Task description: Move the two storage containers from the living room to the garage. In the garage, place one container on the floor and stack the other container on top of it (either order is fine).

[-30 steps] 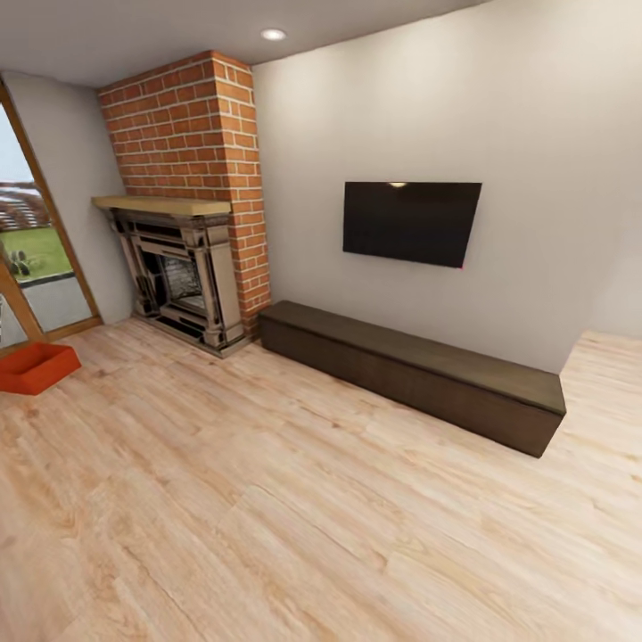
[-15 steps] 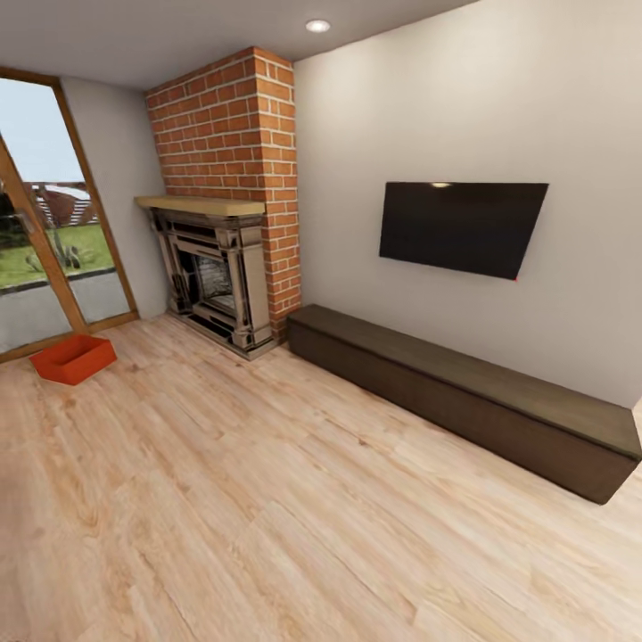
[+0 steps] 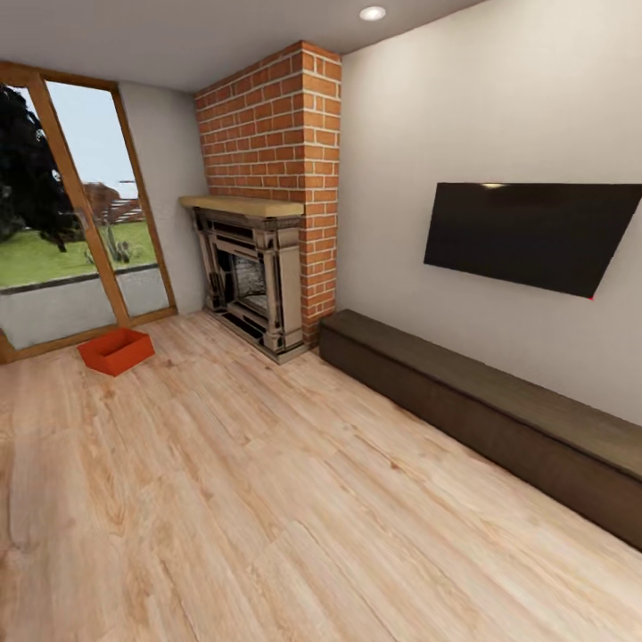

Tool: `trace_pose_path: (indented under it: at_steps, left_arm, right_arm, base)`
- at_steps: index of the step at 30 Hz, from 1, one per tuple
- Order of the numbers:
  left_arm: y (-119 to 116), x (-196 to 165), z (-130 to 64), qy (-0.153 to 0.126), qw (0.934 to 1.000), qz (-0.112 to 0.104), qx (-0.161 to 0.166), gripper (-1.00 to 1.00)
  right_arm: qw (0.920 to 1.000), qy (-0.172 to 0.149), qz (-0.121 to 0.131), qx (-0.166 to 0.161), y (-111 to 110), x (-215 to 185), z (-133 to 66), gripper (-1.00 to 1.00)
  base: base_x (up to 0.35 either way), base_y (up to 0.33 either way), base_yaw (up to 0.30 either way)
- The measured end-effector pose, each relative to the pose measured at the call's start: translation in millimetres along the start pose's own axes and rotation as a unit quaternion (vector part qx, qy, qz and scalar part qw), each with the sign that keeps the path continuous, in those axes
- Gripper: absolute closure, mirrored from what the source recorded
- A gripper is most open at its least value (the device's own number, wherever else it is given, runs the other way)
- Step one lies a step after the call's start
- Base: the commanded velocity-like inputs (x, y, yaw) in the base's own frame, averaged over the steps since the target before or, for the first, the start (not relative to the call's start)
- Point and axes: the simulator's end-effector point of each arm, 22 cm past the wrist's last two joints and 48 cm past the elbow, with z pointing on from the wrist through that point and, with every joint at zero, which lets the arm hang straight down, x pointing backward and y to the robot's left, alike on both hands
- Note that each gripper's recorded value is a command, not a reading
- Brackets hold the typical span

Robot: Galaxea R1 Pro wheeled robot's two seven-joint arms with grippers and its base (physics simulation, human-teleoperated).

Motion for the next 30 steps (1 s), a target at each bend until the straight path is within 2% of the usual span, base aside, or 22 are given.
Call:
trace_pose_path:
  at_steps: [30]
  left_arm:
    - [0.0,-0.1,0.0,0.0,1.0,0.0,0.0,-1.0]
  right_arm:
    - [1.0,0.0,0.0,0.0,0.0,0.1,0.0,-1.0]
  base:
    - [0.337,0.0,0.251]
